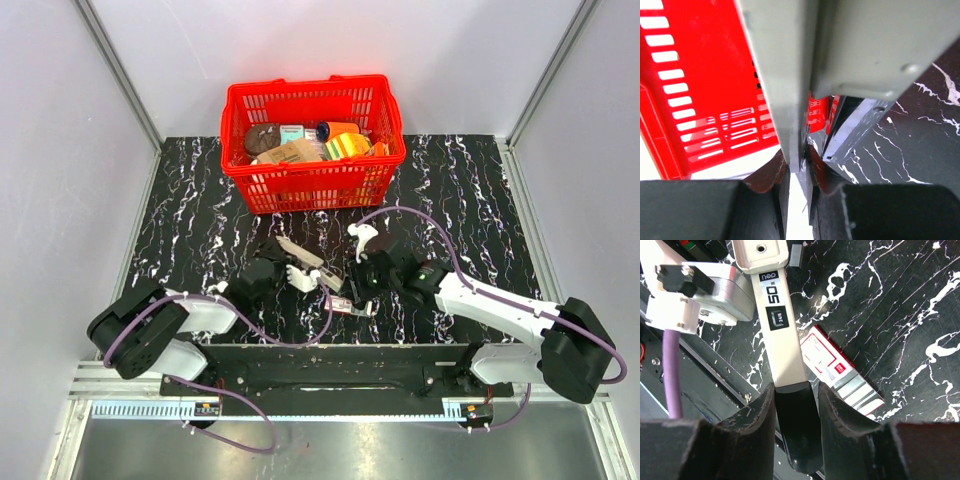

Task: Unload the staples from the stapler

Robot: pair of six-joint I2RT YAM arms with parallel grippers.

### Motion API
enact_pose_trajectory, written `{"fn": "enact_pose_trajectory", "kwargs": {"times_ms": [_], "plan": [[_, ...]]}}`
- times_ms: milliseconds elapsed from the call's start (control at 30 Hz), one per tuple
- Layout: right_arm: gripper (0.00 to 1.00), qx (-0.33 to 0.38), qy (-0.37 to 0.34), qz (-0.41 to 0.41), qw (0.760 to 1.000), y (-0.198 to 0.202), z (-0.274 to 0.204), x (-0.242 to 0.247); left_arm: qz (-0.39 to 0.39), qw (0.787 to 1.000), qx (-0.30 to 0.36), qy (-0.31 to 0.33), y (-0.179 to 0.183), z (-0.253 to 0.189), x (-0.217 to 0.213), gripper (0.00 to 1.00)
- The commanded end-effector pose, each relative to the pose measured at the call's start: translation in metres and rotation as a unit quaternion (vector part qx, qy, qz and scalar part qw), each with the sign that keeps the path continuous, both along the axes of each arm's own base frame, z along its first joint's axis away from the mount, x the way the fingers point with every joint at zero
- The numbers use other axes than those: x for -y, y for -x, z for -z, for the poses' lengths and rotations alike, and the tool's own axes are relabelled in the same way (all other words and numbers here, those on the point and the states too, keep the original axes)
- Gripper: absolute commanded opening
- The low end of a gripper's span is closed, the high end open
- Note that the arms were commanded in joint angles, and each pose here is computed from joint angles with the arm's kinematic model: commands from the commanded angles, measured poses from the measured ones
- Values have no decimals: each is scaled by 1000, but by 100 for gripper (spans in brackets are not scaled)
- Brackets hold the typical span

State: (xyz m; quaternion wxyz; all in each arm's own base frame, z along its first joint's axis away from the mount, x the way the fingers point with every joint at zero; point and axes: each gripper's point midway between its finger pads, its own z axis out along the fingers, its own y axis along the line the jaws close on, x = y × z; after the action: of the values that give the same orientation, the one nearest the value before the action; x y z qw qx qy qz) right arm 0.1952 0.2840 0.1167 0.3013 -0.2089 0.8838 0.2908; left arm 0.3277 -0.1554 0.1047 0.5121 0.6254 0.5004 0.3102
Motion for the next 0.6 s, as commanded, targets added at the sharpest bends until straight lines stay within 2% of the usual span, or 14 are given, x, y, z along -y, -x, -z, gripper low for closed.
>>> {"fn": "enact_pose_trajectory", "kwargs": {"times_ms": [0, 133, 367, 400, 433, 467, 500, 567], "plan": [[0, 52, -84, 64, 993, -35, -51, -13, 8, 996, 90, -27, 1, -34, 8, 1], [0, 51, -78, 63, 994, -35, -50, -10, 9, 991, 129, -35, 2, -46, 10, 0], [0, 44, -110, 60, 991, -37, -62, -23, 8, 994, 109, -15, 9, -52, 21, 3], [0, 43, -116, 57, 991, -37, -65, -26, 7, 994, 106, 16, 11, -58, 23, 4], [0, 45, -122, 59, 990, -39, -66, -28, 6, 997, 67, 34, 6, -50, 23, 5], [0, 43, -123, 69, 989, -43, -63, -29, 7, 1000, -10, 23, 3, -25, 22, 9], [0, 43, -125, 75, 988, -46, -63, -31, -7, 999, -36, 30, 0, -19, 22, 7], [0, 29, -136, 58, 989, -43, -68, -40, -13, 997, -20, 72, 4, -38, 26, 4]]}}
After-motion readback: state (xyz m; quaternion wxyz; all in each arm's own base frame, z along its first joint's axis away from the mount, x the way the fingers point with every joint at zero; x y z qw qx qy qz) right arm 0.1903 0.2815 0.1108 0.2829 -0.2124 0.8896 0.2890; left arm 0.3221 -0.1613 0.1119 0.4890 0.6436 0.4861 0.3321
